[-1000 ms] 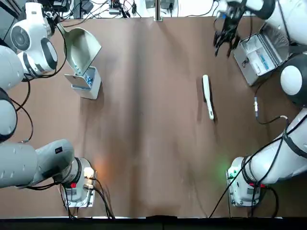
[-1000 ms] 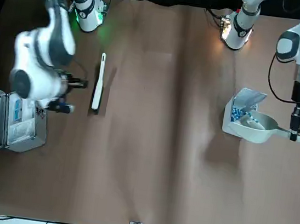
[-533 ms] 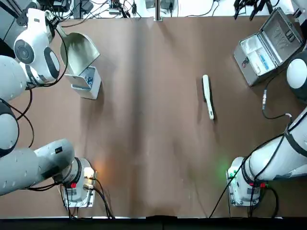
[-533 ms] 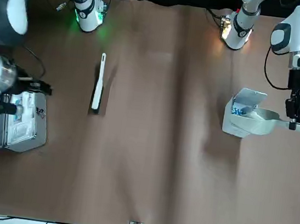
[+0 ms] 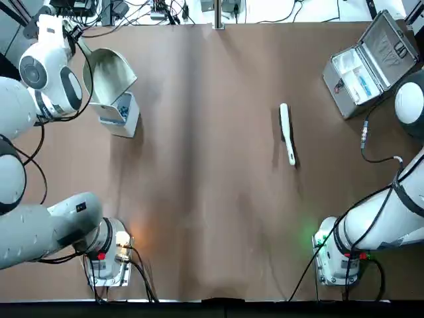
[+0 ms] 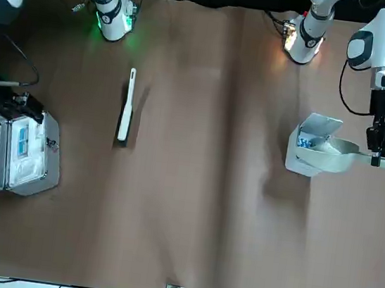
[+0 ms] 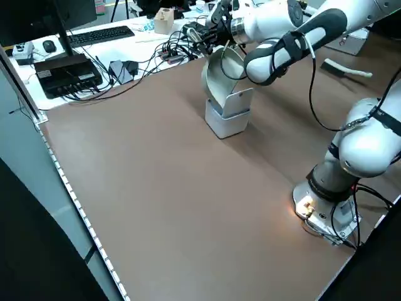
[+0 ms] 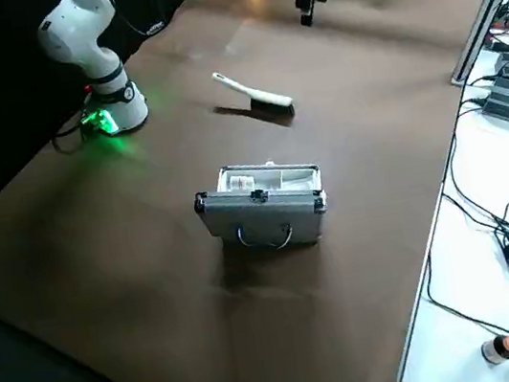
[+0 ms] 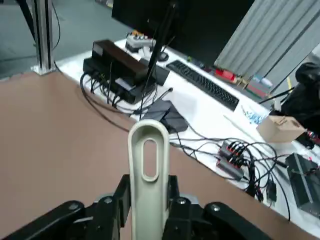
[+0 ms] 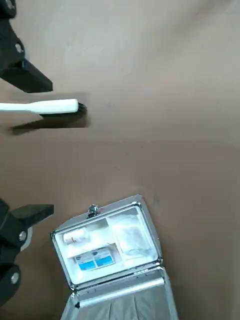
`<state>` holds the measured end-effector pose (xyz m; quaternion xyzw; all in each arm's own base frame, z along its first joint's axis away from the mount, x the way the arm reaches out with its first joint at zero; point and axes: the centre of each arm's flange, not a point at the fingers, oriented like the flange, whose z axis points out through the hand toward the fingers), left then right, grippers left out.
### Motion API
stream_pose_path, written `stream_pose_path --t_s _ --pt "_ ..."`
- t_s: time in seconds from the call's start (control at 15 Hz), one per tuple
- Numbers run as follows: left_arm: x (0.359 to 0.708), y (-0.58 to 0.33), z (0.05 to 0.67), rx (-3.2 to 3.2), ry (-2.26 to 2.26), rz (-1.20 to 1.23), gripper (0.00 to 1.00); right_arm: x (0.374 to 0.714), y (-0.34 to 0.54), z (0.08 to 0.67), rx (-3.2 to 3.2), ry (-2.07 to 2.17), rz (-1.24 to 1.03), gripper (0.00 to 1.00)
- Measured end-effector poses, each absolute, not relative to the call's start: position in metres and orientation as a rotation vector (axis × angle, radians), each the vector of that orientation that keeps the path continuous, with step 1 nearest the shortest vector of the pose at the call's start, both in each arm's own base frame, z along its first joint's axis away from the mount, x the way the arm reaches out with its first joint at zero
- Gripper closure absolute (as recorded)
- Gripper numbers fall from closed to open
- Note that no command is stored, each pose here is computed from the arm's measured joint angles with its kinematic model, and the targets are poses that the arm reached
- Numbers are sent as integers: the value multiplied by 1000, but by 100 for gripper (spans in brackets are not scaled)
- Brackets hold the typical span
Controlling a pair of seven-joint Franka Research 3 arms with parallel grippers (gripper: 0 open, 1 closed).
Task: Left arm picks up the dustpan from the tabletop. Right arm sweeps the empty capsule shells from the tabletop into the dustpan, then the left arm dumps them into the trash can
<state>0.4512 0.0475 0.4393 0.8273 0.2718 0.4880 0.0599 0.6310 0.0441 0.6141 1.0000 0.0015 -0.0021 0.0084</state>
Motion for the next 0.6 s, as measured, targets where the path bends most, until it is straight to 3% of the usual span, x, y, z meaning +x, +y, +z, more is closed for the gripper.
stream_pose_path --t_s 0.6 --pt "530 87 492 2644 1005 884 67 593 -2 677 3122 8 73 1"
